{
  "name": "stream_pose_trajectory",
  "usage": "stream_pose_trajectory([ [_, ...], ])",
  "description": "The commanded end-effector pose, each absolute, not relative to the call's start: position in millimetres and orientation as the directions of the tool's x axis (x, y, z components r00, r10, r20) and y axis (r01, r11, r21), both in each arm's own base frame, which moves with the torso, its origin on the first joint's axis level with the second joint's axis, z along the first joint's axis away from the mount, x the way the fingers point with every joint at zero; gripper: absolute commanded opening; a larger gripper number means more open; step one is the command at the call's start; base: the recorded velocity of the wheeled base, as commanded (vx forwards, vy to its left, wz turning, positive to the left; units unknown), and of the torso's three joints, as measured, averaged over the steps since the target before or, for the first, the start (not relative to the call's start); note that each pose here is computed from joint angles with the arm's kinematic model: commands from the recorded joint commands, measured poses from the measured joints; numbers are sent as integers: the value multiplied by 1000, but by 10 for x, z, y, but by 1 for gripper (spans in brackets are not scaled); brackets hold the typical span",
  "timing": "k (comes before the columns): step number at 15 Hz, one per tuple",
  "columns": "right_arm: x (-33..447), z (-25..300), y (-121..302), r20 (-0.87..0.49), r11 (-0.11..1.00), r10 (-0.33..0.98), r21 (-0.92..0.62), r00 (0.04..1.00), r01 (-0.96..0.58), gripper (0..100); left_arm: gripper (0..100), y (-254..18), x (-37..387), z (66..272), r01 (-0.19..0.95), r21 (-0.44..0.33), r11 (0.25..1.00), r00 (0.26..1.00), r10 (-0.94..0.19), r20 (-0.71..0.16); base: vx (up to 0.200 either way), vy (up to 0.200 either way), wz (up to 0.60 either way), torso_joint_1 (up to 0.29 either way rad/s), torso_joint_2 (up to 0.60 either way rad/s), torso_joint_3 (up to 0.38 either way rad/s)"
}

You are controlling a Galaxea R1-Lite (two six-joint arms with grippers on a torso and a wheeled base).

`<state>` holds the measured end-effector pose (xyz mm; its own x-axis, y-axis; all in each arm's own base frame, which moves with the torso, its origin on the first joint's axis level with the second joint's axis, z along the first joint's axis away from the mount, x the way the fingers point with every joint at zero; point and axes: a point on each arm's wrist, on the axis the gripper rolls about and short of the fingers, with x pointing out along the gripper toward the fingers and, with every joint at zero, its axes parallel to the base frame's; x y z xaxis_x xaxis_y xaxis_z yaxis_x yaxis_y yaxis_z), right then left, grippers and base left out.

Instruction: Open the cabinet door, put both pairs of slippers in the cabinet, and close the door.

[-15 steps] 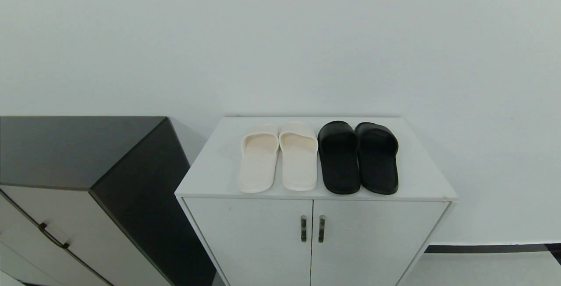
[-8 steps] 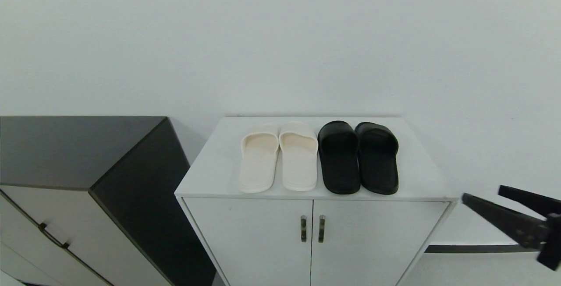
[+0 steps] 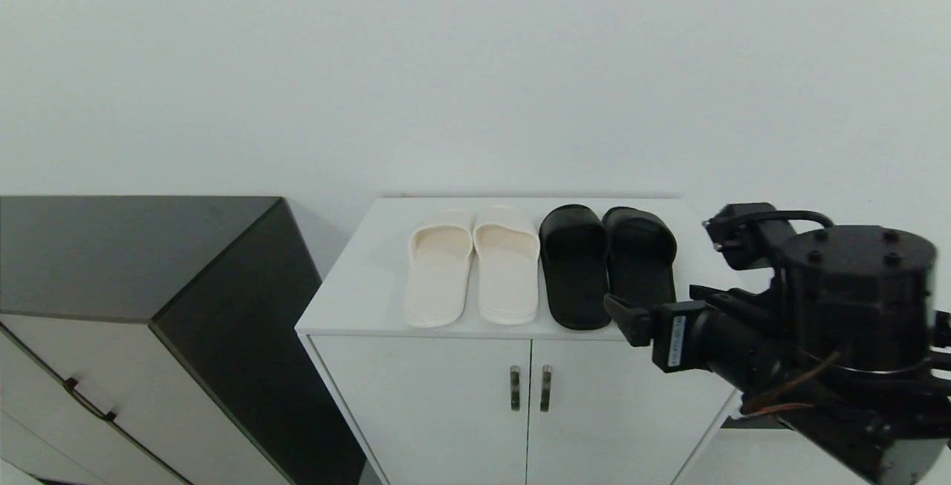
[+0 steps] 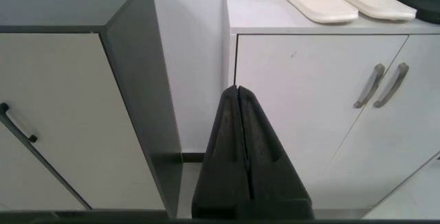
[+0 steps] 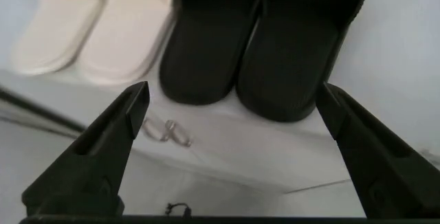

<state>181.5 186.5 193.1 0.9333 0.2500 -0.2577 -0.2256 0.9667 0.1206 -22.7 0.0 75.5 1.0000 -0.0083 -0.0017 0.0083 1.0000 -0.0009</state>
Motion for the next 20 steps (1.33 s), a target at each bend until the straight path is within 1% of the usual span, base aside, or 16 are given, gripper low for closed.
stream_pose_trajectory([
  [1,2128,1729,2178,-296,986,168,64,940,-156,100,0,0,-227,755,8,-2,1000,1000,-8,-2,0,0,0,0,0,0],
  [3,2411,1735,2264,-274,995,93,64,957,-79,100,0,0,-227,755,6,-2,1000,1000,-6,-2,0,0,0,0,0,0],
  [5,2553,1762,2308,-256,996,65,70,964,-48,100,0,0,-227,755,6,-2,1000,1000,-6,-2,0,0,0,0,0,0],
  [7,2750,1724,2355,-245,998,15,63,969,0,100,0,0,-227,755,8,-2,1000,1000,-8,-2,0,0,0,0,0,0],
  [9,2861,1707,2373,-241,998,-3,59,970,18,100,0,0,-227,755,6,-14,1000,1000,-6,-2,0,0,0,0,0,0],
  [16,3193,1584,2398,-239,997,-60,35,969,70,100,0,0,-227,755,6,-14,1000,1000,-6,-2,0,0,0,0,0,0],
  [20,3354,1564,2374,-207,996,-82,19,975,88,100,0,0,-227,755,6,-14,1000,1000,-6,-2,0,0,0,0,0,0],
])
